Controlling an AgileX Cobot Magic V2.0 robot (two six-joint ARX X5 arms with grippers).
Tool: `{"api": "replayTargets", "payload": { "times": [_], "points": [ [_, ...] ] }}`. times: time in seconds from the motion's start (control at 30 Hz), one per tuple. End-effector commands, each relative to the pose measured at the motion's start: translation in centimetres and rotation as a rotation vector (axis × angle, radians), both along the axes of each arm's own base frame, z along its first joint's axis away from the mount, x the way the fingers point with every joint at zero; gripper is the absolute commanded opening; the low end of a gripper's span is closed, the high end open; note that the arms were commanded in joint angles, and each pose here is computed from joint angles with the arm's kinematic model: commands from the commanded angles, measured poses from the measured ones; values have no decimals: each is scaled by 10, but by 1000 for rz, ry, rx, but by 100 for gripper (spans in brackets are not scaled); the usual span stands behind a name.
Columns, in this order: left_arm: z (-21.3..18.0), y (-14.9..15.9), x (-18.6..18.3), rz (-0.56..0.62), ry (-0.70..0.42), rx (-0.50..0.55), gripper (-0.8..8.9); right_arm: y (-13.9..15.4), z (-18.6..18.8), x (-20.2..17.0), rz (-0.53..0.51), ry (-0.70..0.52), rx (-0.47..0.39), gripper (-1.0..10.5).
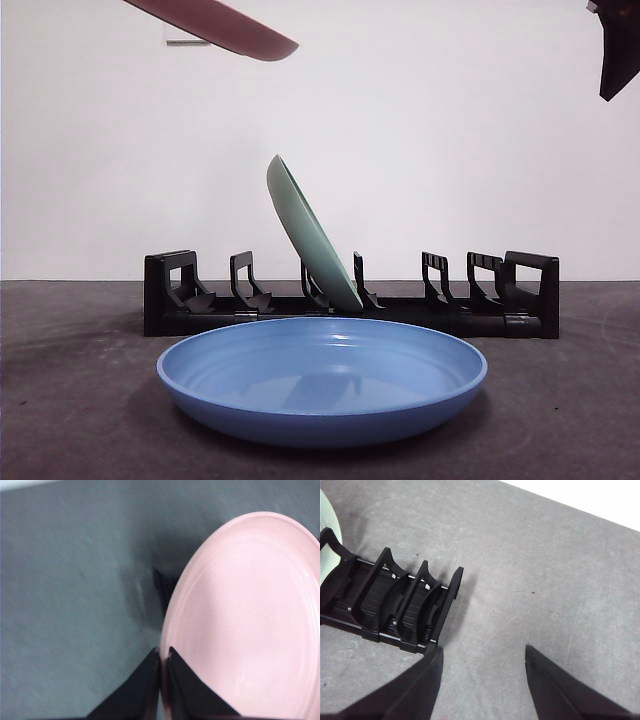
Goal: Place the plate
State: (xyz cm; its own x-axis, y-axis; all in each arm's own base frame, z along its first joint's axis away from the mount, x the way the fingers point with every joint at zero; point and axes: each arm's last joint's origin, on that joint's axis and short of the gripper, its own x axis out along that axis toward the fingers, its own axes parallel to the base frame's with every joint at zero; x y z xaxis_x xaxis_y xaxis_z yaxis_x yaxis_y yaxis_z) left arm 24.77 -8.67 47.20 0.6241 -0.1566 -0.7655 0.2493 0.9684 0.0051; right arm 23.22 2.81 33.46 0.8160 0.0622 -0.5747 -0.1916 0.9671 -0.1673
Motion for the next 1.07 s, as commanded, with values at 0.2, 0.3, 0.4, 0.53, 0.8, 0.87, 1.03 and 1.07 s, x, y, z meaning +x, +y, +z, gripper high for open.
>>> {"api": "replayTargets", "payload": {
  "times": [0.2, 0.3, 0.4, 0.53, 0.8, 0.87, 1.03, 1.07],
  "points": [
    [-42, 8, -34, -77, 196, -30, 10, 1, 3, 1, -4, -12, 13, 254],
    [-60, 10, -45, -91, 173, -85, 10, 1, 3, 1, -4, -12, 13, 254],
    [-79, 12, -57, -97, 158, -187, 10, 1, 3, 1, -4, -12, 12, 254],
    [-108, 15, -72, -91, 163, -289, 10, 1, 3, 1, -4, -12, 12, 254],
    [-189, 17, -92, -13, 286, -438, 10, 1, 3, 1, -4, -8, 11, 254],
    [-206, 15, -93, 25, 299, -471, 10, 1, 3, 1, -4, -5, 11, 254],
    [-237, 9, -88, 106, 302, -568, 10, 1, 3, 1, -4, -4, 11, 254],
    [-242, 8, -87, 127, 300, -587, 10, 1, 3, 1, -5, -4, 11, 254]
  ]
}}
